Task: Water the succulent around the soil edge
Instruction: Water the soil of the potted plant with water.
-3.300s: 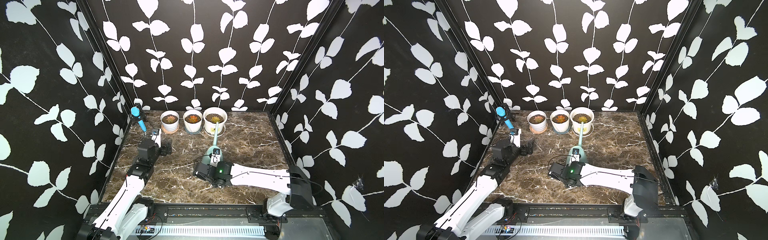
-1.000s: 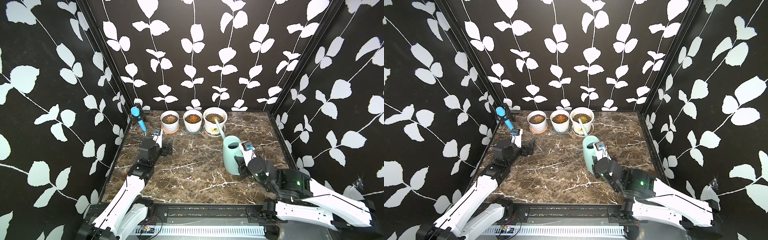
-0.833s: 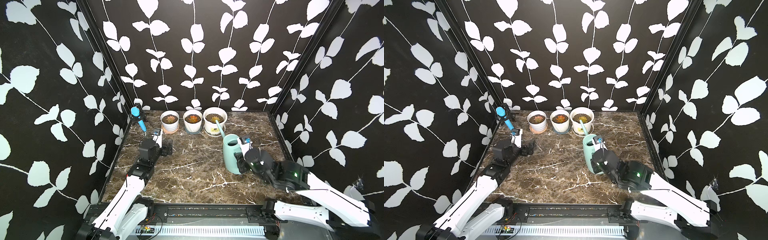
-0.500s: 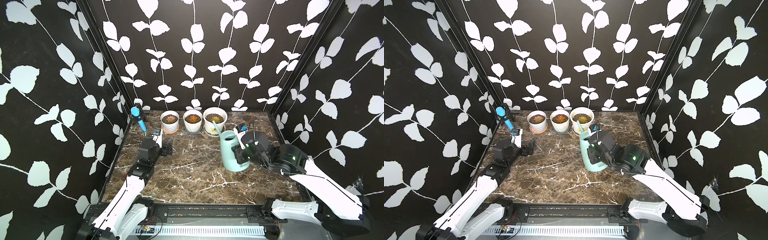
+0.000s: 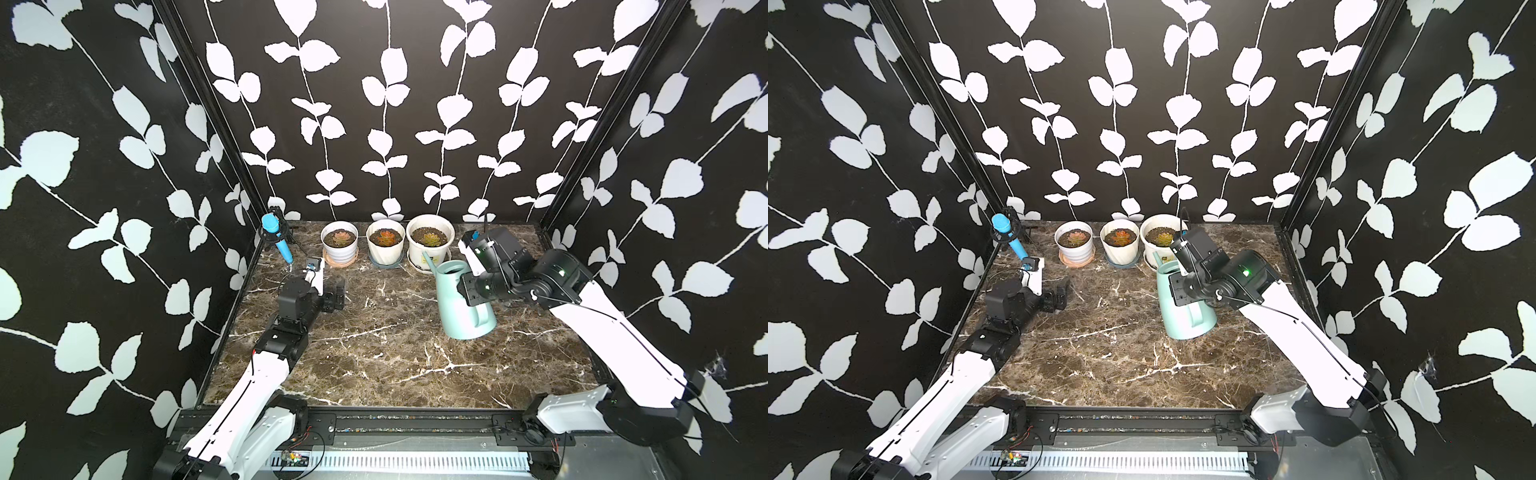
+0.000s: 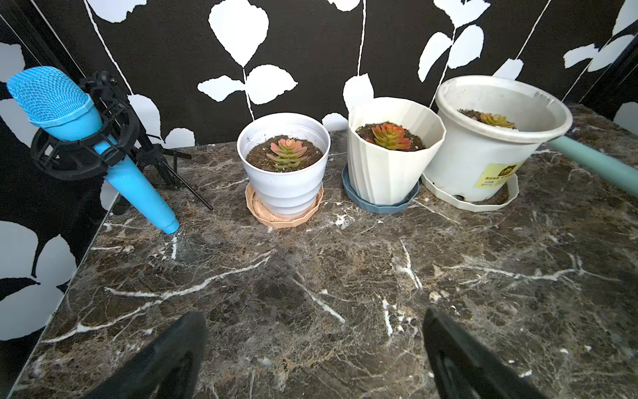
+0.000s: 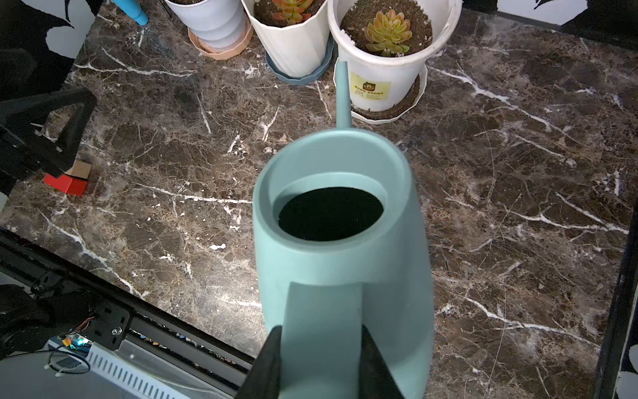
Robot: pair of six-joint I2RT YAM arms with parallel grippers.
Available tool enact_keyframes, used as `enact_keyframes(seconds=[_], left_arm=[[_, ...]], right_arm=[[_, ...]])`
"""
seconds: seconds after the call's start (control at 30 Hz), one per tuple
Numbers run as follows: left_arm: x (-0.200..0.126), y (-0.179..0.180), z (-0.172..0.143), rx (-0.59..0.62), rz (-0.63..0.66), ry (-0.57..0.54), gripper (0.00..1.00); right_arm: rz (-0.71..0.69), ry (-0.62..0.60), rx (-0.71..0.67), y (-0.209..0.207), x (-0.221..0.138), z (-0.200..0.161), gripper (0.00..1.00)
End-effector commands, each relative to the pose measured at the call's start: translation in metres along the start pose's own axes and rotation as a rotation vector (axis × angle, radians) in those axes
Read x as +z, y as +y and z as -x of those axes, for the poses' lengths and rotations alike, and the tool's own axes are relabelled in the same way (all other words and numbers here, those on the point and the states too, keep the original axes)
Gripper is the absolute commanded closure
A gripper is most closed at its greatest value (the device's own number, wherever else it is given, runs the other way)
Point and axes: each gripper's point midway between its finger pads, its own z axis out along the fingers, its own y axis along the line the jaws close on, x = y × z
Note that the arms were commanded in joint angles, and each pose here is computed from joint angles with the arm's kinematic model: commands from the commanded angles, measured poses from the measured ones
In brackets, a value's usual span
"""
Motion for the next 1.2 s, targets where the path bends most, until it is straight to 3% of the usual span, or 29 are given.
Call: enact_keyframes(seconds=[0.0, 0.57, 1.17], left_arm=[[-0.003, -0.001, 0.001, 0.012, -0.001, -0.021, 0.01], [-0.003, -0.002, 0.0, 0.014, -0.001, -0.019, 0.01], [-0.003, -0.003, 0.001, 0.018, -0.008, -0.022, 0.01]], right_arm=[[0.034, -0.084, 0.009, 0.002, -0.023, 0.022, 1.0], [0.036, 0.027, 0.013, 0.008, 0.004, 0.055, 1.0], [0.04, 0.009, 0.036, 0.005, 0.007, 0.076, 1.0]])
